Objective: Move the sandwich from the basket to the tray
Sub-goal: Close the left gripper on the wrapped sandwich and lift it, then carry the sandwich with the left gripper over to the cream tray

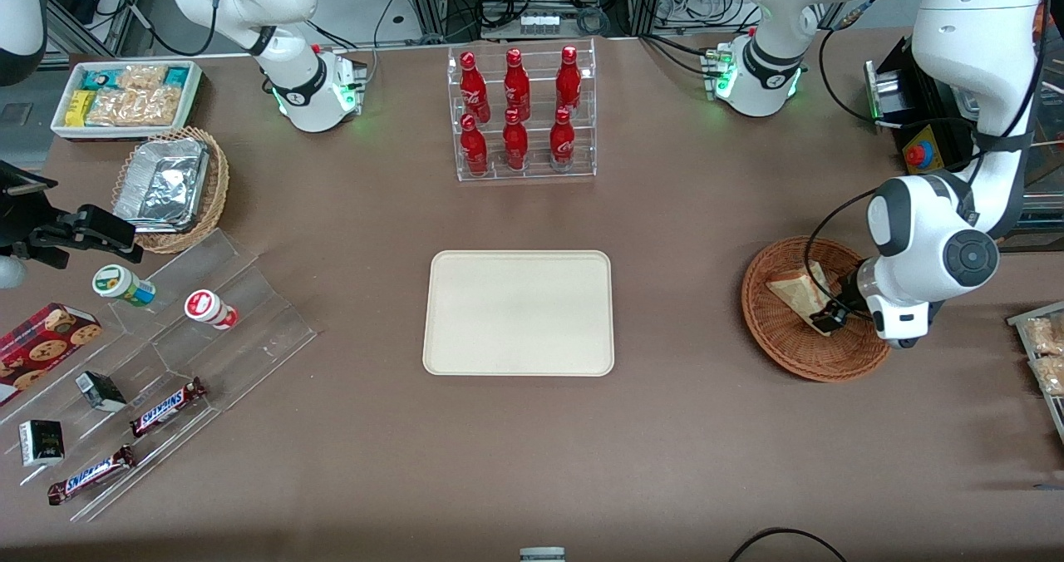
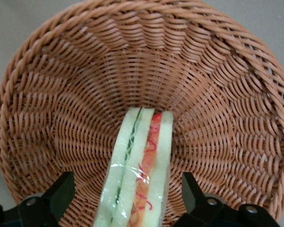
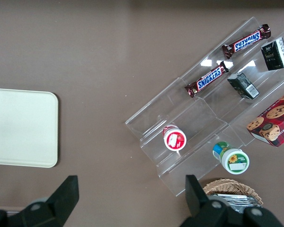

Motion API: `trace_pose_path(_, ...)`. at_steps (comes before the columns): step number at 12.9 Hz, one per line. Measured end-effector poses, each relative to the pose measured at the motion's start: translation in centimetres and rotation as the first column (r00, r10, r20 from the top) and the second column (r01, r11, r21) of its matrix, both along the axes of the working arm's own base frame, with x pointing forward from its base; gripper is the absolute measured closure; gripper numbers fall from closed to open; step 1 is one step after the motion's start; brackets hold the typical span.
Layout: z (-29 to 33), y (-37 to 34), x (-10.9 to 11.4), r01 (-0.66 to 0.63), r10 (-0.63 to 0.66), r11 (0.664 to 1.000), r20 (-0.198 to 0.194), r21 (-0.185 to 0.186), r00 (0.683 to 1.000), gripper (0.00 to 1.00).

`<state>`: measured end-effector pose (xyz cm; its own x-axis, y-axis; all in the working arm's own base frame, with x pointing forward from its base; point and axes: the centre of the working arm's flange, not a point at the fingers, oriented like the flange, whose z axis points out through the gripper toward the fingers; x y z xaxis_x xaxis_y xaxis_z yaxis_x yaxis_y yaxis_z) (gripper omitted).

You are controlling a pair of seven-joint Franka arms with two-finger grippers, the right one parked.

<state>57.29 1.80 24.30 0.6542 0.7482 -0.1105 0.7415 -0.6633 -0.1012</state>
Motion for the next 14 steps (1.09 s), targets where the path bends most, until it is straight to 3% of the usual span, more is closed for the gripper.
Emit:
trace_pose_path(5, -2.4, -2.0, -2.2, 0.03, -0.03, 1.0, -0.048, -0.001, 0.998, 0.0)
trace_pose_path(6, -2.6, -2.1, -2.4, 0.031, -0.031, 1.0, -0.053, -0.001, 0.998, 0.06)
trace_pose_path(10, -1.9, -2.0, -2.3, 0.03, -0.03, 1.0, -0.05, 0.0, 0.998, 0.53)
trace_pose_path(11, -1.3, -2.0, -2.2, 0.031, -0.031, 1.0, -0.055, 0.0, 0.998, 0.6)
trace_pose_path(12, 0.2, -2.0, -1.4, 0.041, -0.041, 0.999, -0.072, -0.003, 0.997, 0.66)
trace_pose_path(14, 5.2, -2.9, 0.8, 0.113, -0.115, 0.993, -0.13, -0.024, 0.985, 0.67)
